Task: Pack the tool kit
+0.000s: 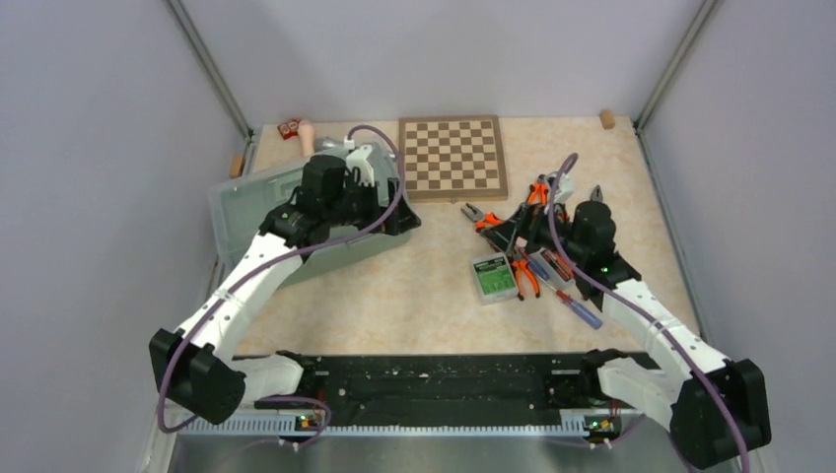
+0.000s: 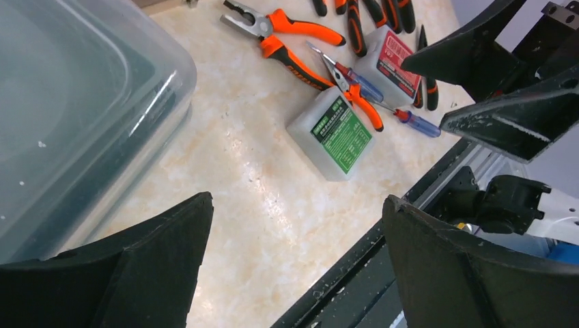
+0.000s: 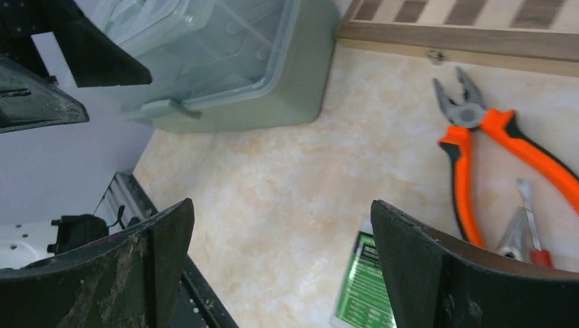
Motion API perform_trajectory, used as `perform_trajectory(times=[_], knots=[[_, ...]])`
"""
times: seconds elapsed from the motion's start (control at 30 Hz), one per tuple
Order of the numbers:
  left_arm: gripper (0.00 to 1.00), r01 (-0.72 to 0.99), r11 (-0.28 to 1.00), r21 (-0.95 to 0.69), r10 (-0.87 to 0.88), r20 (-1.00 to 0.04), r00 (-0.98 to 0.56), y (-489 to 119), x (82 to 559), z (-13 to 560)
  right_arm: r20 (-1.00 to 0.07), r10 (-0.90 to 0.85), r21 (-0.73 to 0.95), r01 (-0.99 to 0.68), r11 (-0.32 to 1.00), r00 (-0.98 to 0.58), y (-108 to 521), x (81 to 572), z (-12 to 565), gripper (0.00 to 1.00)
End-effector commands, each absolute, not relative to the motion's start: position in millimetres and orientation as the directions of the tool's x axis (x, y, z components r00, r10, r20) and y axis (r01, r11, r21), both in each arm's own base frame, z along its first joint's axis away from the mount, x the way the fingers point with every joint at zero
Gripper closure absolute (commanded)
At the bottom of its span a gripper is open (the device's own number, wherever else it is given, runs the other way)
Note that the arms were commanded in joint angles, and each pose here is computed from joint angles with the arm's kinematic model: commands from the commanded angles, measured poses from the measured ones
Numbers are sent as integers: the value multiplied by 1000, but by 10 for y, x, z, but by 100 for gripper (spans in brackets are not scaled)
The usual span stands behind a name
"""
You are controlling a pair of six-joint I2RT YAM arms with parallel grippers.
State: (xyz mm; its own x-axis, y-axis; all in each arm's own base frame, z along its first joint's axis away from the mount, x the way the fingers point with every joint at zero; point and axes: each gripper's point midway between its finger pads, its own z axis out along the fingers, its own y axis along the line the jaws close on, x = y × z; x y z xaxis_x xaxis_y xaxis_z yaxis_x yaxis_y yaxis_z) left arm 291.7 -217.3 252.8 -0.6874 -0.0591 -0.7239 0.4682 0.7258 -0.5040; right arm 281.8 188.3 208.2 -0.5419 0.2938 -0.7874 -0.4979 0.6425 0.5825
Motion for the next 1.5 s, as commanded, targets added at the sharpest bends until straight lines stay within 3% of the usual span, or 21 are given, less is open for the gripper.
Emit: perform_trajectory(times=[0.0, 0.2, 0.37, 0.5, 0.77, 0.93, 1.47], knots=[[2, 440, 758, -481, -103, -755, -648, -2141, 2955, 2753, -828, 280, 551, -615, 563, -485, 2347, 2831, 2438, 1], [2, 164, 947, -277, -177, -874, -452, -1058, 3391, 3185, -803, 271, 591, -649, 479, -531, 2962, 2791, 2330, 1], [2, -75, 969, -234, -245, -885, -395, -91, 3818, 3214, -808, 265, 587, -680, 441, -526, 3367, 2848, 2364, 1], [2, -119, 957, -264, -289, -859, -423, 270, 4208, 3207, -812, 263, 582, -689, 432, -521, 3591, 2901, 2315, 1], [2, -27, 941, -336, -301, -802, -516, 511, 4725, 2957, -809, 238, 582, -677, 450, -537, 3840, 2914, 2053, 1], [2, 41, 918, -396, -289, -734, -615, 382, 4776, 2635, -806, 229, 583, -667, 465, -545, 3968, 2963, 1978, 1], [8, 76, 822, -564, -323, -572, -754, -254, 3917, 2291, -790, 330, 612, -622, 488, -518, 4249, 3408, 2111, 1]])
